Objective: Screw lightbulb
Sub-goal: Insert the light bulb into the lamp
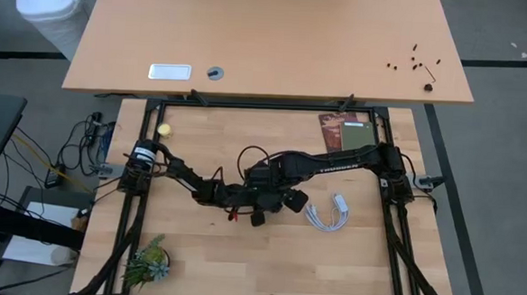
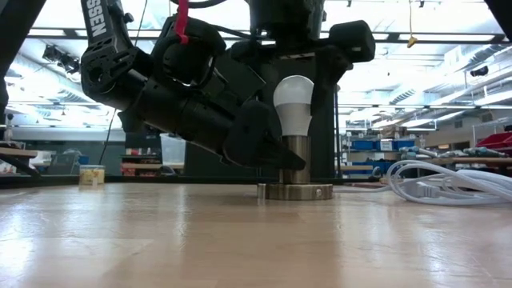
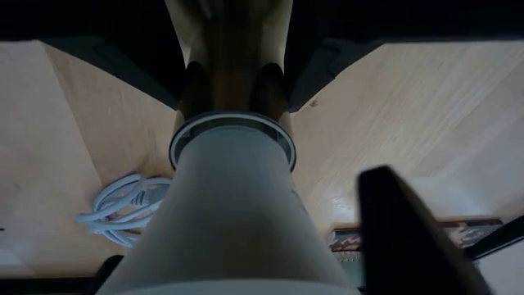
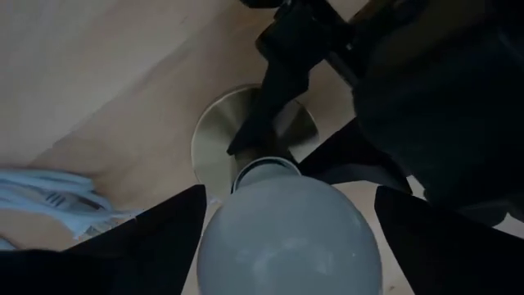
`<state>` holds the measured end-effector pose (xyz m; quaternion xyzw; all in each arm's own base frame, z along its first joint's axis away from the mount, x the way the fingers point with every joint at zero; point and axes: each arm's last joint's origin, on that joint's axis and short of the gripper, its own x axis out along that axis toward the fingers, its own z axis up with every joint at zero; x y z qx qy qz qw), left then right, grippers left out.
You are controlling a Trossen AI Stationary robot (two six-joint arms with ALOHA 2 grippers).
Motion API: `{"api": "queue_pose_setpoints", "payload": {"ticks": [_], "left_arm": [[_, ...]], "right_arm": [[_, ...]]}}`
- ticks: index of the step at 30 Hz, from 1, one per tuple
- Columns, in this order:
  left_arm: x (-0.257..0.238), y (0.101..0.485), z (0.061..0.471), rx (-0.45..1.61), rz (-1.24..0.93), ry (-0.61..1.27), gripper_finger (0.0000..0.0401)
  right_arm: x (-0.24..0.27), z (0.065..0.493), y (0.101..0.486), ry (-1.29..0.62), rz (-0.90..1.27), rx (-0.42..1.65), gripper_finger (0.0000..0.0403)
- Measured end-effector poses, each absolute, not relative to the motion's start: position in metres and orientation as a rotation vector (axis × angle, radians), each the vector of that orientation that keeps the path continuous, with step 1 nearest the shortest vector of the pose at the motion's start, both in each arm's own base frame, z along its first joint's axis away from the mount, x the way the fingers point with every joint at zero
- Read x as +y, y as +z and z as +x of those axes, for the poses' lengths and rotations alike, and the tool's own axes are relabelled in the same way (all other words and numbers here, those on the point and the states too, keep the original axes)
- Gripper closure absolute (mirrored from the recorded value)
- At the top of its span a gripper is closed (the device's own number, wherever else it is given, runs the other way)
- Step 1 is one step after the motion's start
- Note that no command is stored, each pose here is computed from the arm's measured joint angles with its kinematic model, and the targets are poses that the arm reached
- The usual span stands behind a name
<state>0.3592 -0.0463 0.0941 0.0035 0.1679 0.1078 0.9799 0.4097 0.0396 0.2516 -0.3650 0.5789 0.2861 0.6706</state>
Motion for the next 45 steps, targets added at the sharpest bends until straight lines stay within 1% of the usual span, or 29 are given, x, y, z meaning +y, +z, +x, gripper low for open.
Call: {"api": "queue_pose_setpoints", "payload": {"ticks": [3,5,10,14,17,20,22,28,31,36,39,45], "left_arm": [[-0.047,0.094,0.359,0.338,0.008,0.216,0.0217],[-0.047,0.094,0.359,0.338,0.008,0.215,0.0217],[-0.047,0.094,0.359,0.338,0.009,0.218,0.0217],[-0.047,0.094,0.359,0.337,0.010,0.218,0.0217],[-0.048,0.095,0.359,0.333,0.012,0.221,0.0217],[-0.048,0.095,0.359,0.335,0.012,0.215,0.0217],[-0.048,0.094,0.359,0.338,0.010,0.213,0.0217],[-0.048,0.094,0.359,0.338,0.011,0.208,0.0217],[-0.048,0.094,0.359,0.338,0.010,0.207,0.0217],[-0.048,0.094,0.359,0.340,0.010,0.209,0.0217],[-0.048,0.094,0.359,0.341,0.011,0.211,0.0217],[-0.048,0.094,0.359,0.342,0.011,0.214,0.0217]], "right_arm": [[0.039,0.410,0.251,0.656,-0.841,1.304,0.0053],[0.038,0.410,0.251,0.615,-0.813,1.316,0.0064],[0.036,0.412,0.252,0.468,-0.666,1.332,0.0095],[0.040,0.416,0.252,0.351,-0.541,1.318,0.0109],[0.046,0.419,0.253,0.238,-0.467,1.293,0.0109],[0.054,0.423,0.254,0.114,-0.431,1.238,0.0102],[0.059,0.424,0.255,0.065,-0.410,1.226,0.0095],[0.067,0.423,0.256,0.020,-0.402,1.215,0.0081],[0.067,0.421,0.258,-0.006,-0.373,1.217,0.0081],[0.072,0.412,0.265,0.009,-0.319,1.240,0.0084],[0.078,0.407,0.274,-0.002,-0.304,1.221,0.0084],[0.081,0.393,0.298,-0.083,-0.284,1.162,0.0085]]}}
